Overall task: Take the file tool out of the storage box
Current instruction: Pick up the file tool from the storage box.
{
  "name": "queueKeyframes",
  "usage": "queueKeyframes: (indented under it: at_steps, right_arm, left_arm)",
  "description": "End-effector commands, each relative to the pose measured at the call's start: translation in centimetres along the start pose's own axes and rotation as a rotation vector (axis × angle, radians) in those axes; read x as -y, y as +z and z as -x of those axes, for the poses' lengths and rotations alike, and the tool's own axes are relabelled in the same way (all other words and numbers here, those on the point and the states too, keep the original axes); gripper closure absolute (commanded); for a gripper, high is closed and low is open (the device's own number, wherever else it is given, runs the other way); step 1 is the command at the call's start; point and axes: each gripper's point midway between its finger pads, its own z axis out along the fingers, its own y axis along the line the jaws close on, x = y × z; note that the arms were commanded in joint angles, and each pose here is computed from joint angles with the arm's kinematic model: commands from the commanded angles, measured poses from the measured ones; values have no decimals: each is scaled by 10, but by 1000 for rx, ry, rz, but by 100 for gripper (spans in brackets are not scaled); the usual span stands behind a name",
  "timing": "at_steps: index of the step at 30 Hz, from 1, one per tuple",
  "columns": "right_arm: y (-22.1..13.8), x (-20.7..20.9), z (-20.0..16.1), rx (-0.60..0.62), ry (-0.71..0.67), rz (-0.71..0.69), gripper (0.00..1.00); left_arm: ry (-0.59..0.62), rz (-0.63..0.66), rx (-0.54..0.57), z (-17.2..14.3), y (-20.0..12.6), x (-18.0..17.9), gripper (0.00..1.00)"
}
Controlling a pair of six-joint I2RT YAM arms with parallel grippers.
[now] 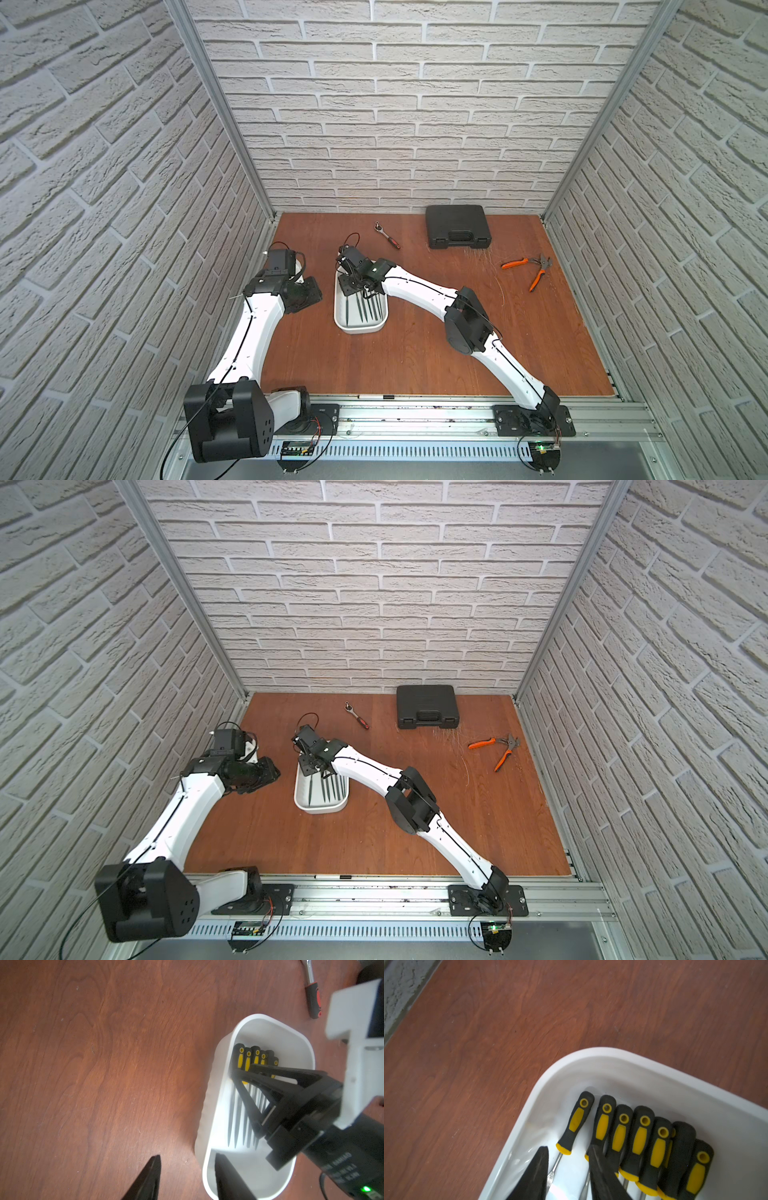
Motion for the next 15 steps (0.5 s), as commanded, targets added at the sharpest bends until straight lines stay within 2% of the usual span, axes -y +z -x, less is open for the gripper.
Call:
queueKeyframes:
  at_steps: [1, 15]
  right_arm:
    - [-23, -15, 25, 70, 2, 42, 61]
    - [12, -15, 5, 10, 71, 47, 56]
  left_arm:
    - [10, 5, 20, 3, -6, -1, 51]
    - [8, 13, -4, -4, 2, -5, 51]
